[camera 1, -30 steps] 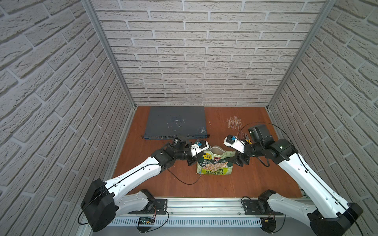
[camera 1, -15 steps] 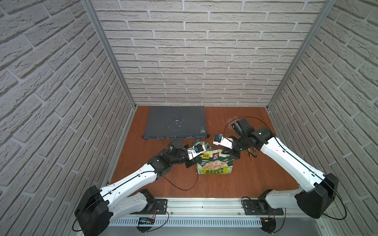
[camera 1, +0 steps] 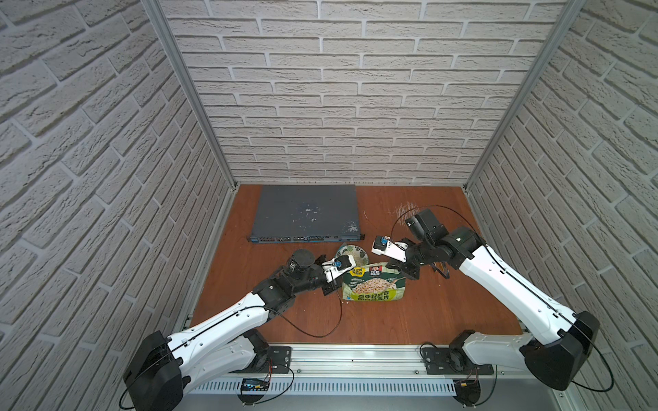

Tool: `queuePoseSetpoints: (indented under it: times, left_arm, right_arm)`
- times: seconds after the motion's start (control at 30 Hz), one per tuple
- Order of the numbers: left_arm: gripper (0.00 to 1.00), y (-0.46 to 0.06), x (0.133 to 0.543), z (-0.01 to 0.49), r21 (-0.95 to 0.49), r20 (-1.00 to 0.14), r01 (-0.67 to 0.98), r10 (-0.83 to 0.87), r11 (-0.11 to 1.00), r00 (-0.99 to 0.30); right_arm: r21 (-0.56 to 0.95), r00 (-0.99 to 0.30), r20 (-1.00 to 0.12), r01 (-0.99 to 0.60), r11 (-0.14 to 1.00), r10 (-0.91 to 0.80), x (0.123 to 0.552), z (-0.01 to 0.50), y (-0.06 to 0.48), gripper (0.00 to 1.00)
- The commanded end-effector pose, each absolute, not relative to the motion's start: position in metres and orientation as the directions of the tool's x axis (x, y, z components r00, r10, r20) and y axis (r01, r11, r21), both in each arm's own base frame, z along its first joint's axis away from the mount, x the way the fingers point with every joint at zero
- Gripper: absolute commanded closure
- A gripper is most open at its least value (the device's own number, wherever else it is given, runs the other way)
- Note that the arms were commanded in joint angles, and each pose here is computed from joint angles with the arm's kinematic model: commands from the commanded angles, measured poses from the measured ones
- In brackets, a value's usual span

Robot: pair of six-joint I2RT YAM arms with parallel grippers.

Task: Pour the oats into the breakfast bowl
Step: Close the oats bag at the center of the board.

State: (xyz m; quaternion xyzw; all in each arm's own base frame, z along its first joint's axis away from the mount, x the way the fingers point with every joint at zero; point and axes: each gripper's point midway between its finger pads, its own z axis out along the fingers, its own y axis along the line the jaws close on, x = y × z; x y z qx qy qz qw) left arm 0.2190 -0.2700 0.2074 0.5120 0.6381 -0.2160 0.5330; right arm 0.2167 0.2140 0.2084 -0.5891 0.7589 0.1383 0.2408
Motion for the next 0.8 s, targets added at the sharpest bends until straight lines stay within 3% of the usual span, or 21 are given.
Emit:
queuePoseSetpoints:
  times: [0.0, 0.43, 0.5, 0.6, 0.67, 0.7, 0.77]
  left_arm:
    - [1.0, -0.262, 0.241, 0.223, 0.303, -0.9, 0.835, 0.426, 0.46, 0.092]
    - [1.0, -0.27, 0.239, 0.233, 0.308, -0.916, 0.842, 0.377, 0.443, 0.136]
    - [1.0, -0.27, 0.239, 0.232, 0.307, -0.916, 0.843, 0.378, 0.441, 0.136]
    - [1.0, -0.269, 0.238, 0.232, 0.305, -0.916, 0.844, 0.377, 0.442, 0.134]
    - [1.0, -0.268, 0.238, 0.231, 0.306, -0.916, 0.842, 0.379, 0.445, 0.133]
    - [1.0, -0.268, 0.238, 0.231, 0.307, -0.916, 0.841, 0.378, 0.446, 0.134]
    - [1.0, -0.268, 0.237, 0.23, 0.304, -0.917, 0.843, 0.377, 0.445, 0.131]
  right_arm:
    - [-0.115, -0.217, -0.472, -0.946, 0.304, -0.854, 0.216, 0.201, 0.197, 0.93]
    - [-0.098, -0.145, -0.485, -0.971, 0.219, -0.862, 0.216, 0.202, 0.228, 0.77]
    - [-0.1, -0.136, -0.496, -0.972, 0.212, -0.858, 0.218, 0.204, 0.233, 0.79]
    - [-0.087, -0.127, -0.514, -0.976, 0.199, -0.848, 0.217, 0.207, 0.24, 0.96]
    - [-0.087, -0.119, -0.526, -0.977, 0.193, -0.842, 0.216, 0.209, 0.243, 0.97]
    - [-0.093, -0.117, -0.533, -0.976, 0.195, -0.838, 0.217, 0.21, 0.243, 0.95]
    - [-0.097, -0.112, -0.546, -0.976, 0.196, -0.83, 0.218, 0.21, 0.246, 0.8]
